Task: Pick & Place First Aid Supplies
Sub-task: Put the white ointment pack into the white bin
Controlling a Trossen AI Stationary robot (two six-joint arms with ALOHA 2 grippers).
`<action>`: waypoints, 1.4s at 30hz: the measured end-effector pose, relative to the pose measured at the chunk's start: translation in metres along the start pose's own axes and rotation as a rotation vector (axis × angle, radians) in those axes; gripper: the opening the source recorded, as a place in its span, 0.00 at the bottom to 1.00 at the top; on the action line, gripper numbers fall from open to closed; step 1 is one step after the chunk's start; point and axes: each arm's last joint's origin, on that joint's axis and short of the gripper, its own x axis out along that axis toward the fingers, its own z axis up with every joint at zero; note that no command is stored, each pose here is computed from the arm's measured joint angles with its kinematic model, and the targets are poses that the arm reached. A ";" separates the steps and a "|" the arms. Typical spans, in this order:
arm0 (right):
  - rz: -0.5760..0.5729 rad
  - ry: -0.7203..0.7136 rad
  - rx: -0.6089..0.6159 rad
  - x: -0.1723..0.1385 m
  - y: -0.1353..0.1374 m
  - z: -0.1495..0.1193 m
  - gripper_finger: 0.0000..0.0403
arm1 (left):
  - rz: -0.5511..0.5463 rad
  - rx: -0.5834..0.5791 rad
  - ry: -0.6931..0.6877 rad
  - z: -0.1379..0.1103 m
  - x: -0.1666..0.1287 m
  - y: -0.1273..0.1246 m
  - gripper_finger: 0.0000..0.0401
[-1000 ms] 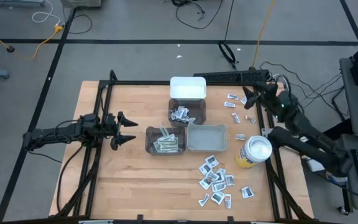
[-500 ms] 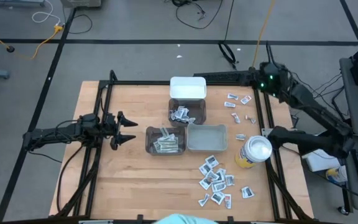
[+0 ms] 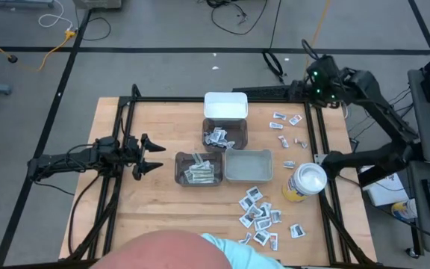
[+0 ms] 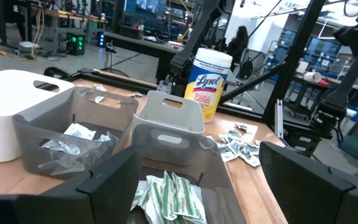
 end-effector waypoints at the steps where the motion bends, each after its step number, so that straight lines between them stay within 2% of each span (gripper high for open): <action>1: -0.037 0.038 -0.015 -0.001 -0.001 0.000 0.65 | 0.000 0.000 0.000 0.000 0.000 0.000 0.81; 4: -0.157 0.152 -0.030 0.004 -0.006 0.001 0.65 | 0.000 0.000 0.000 0.000 0.000 0.000 0.80; 5: -0.166 0.185 -0.036 0.007 -0.006 0.002 0.65 | 0.000 0.000 0.000 0.000 0.000 0.000 0.79; 8: -0.085 0.278 -0.071 0.017 -0.005 0.006 0.65 | 0.000 0.000 0.000 0.000 0.000 0.000 0.78; 14: -0.110 0.381 -0.283 0.040 -0.012 0.006 0.65 | 0.001 0.000 0.000 0.000 0.000 0.000 0.80; 19: -0.258 0.457 -0.342 0.071 -0.028 -0.008 0.65 | 0.001 0.000 0.000 0.000 0.000 0.000 0.82; 23: -0.309 0.545 -0.384 0.104 -0.043 -0.025 0.65 | 0.000 0.000 0.000 0.000 0.000 0.000 0.83; 30: -0.289 0.557 -0.456 0.158 -0.063 -0.051 0.65 | 0.001 0.000 0.000 0.000 0.000 0.000 0.80; 42: -0.296 0.560 -0.454 0.211 -0.088 -0.079 0.65 | 0.001 0.000 0.000 0.000 0.000 0.000 0.77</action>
